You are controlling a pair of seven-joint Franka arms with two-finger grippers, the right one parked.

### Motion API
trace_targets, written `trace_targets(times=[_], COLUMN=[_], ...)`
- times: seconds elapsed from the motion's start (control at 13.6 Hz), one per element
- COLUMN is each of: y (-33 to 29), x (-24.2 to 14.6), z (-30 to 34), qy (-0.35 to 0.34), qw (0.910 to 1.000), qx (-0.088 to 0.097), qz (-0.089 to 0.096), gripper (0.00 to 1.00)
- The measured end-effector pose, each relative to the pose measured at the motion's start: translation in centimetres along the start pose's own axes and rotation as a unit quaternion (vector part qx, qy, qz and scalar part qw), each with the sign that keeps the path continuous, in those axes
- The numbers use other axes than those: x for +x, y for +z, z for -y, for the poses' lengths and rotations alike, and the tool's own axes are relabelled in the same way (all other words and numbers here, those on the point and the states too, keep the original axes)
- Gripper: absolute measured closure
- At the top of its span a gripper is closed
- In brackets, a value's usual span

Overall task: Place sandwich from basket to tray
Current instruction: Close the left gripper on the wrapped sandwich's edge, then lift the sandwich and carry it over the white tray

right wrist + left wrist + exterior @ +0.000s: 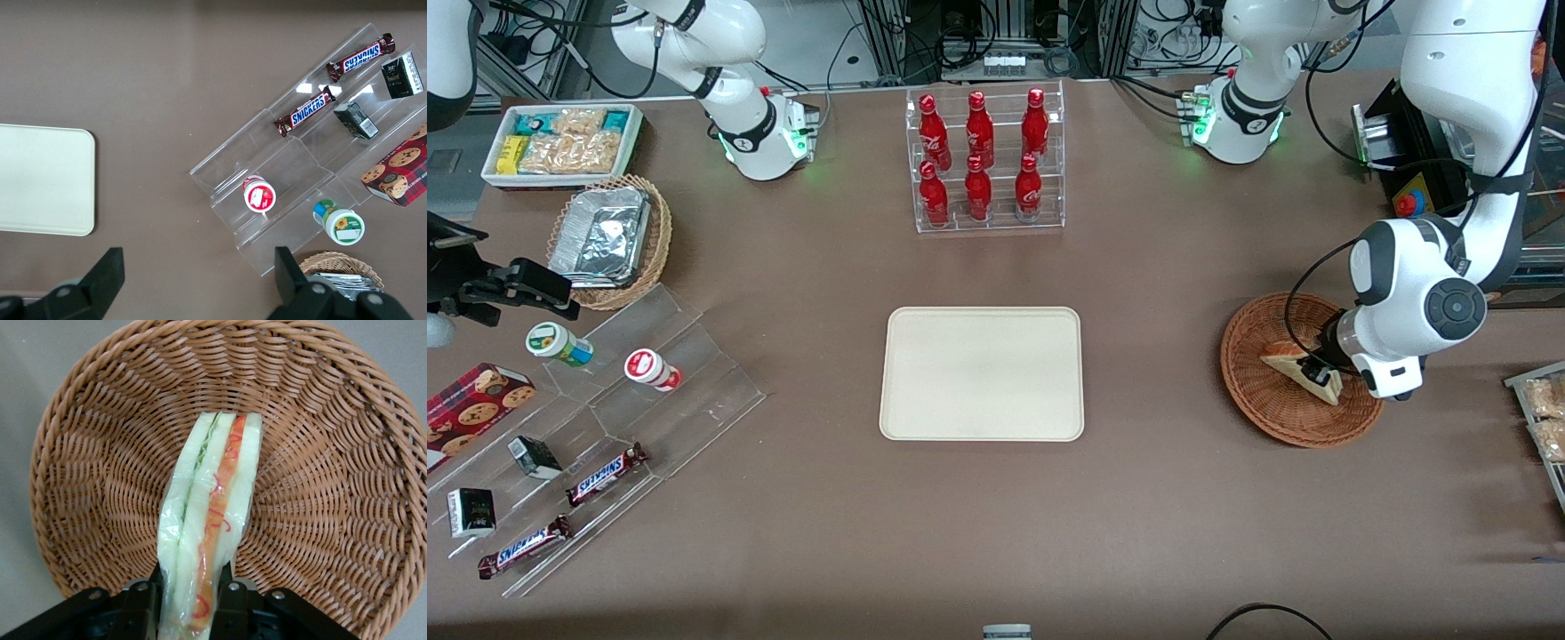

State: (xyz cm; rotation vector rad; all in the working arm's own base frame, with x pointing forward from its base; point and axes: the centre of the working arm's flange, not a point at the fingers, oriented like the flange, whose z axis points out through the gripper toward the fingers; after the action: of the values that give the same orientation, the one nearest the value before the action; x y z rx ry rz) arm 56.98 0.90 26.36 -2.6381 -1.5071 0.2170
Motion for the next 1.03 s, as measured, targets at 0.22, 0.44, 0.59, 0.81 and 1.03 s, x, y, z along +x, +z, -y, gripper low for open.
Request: trace_targets(times=[0.22,0.44,0.59,0.81,1.03], y=[-5.3,-13.3,-17.3,-20.1,-20.4], x=[-1.4,-5.9,-10.6,-18.4,-25.2], z=[-0.3,-1.6,-3.6,-6.5,-8.8], qy=[0.041,0.093,0.132,0.196,0.249], qw=[0.9985,0.9941,0.9897,0.9791,0.967], qx=[0.038,0.054,0.049,0.031,-0.002], qz=[-0.001,-0.01,-0.024,-0.045,-0.056], gripper=[0.74,0.83,0.85,0.85,0.85])
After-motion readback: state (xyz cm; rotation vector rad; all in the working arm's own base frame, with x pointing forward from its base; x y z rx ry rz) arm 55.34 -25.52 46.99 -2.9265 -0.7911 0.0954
